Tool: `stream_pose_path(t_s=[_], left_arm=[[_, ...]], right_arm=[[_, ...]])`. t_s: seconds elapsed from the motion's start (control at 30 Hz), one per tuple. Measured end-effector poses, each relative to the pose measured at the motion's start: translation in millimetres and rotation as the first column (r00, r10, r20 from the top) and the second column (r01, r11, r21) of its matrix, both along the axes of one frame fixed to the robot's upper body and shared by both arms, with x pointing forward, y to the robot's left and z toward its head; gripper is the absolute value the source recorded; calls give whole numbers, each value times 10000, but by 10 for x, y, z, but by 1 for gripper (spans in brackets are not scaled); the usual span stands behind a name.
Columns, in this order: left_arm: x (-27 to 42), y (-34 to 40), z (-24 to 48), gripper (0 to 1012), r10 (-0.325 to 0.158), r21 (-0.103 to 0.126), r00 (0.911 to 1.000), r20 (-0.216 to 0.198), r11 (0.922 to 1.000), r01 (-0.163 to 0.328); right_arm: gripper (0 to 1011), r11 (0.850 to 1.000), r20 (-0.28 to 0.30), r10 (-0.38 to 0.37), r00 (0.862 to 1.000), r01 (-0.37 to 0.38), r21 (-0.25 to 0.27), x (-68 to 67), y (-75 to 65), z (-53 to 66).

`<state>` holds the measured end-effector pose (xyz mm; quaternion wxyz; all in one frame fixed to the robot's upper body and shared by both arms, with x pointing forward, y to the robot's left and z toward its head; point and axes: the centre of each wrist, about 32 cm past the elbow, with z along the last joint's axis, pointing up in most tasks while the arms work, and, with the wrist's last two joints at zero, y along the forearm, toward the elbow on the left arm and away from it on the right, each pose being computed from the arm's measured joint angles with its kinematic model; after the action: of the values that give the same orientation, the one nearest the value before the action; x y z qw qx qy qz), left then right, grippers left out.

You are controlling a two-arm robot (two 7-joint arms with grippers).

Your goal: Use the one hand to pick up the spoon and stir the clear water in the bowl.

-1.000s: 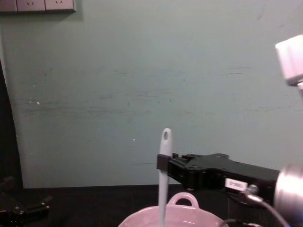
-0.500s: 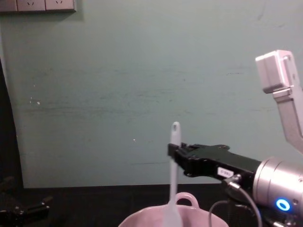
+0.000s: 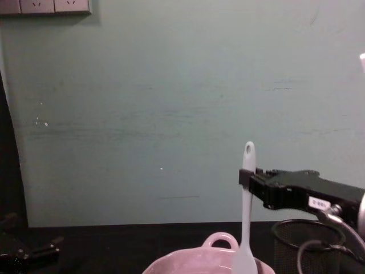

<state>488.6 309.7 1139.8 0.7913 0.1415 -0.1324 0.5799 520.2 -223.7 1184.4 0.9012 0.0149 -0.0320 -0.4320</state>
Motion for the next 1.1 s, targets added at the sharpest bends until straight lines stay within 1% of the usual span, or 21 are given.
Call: stream_pose_path(t_s=[0.1, 0.17, 0.33, 0.37, 0.47, 0.57, 0.6, 0.7, 0.73, 0.9, 1.0, 1.03, 1.1], left_arm=[[0, 0, 0, 1011, 0, 0, 10000, 1, 10000, 0], [0, 0, 0, 1011, 0, 0, 10000, 1, 10000, 0], [0, 0, 0, 1011, 0, 1, 10000, 1, 10000, 0], [0, 0, 0, 1011, 0, 0, 10000, 0, 10000, 0], [0, 0, 0, 1011, 0, 0, 10000, 0, 10000, 0], [0, 0, 0, 1011, 0, 0, 10000, 0, 10000, 0], [0, 0, 0, 1011, 1, 0, 10000, 0, 10000, -1], [0, 0, 0, 1011, 0, 0, 10000, 0, 10000, 0], [0, 0, 0, 1011, 0, 0, 10000, 1, 10000, 0], [0, 0, 0, 1011, 0, 0, 10000, 1, 10000, 0], [0, 0, 0, 1011, 0, 0, 10000, 0, 10000, 0], [0, 0, 0, 1011, 0, 0, 10000, 0, 10000, 0], [0, 0, 0, 1011, 0, 0, 10000, 0, 10000, 0]], right_arm=[[111, 9991, -338, 420, 9985, -421, -34, -145, -36, 13], [111, 9978, -535, 669, 9963, -668, 33, -216, -26, 14], [111, 9943, -871, 1062, 9905, -1047, 219, -294, 40, 14], [111, 9923, -969, 1233, 9876, -1214, 252, -311, 83, 3], [111, 9887, -1015, 1488, 9836, -1462, 332, -314, 192, -11], [111, 9870, -1069, 1579, 9817, -1534, 489, -269, 302, -27], [111, 9868, -1050, 1571, 9820, -1519, 559, -235, 355, -35], [111, 9878, -961, 1494, 9841, -1443, 589, -180, 420, -44], [111, 9888, -854, 1423, 9861, -1378, 564, -139, 462, -50], [111, 9944, -535, 1008, 9935, -989, 374, -4, 516, -82], [111, 9985, -251, 522, 9983, -517, 204, 98, 485, -106], [111, 9985, -251, 522, 9983, -517, 204, 98, 485, -106], [111, 9996, -86, 254, 9996, -253, 130, 137, 447, -111]])
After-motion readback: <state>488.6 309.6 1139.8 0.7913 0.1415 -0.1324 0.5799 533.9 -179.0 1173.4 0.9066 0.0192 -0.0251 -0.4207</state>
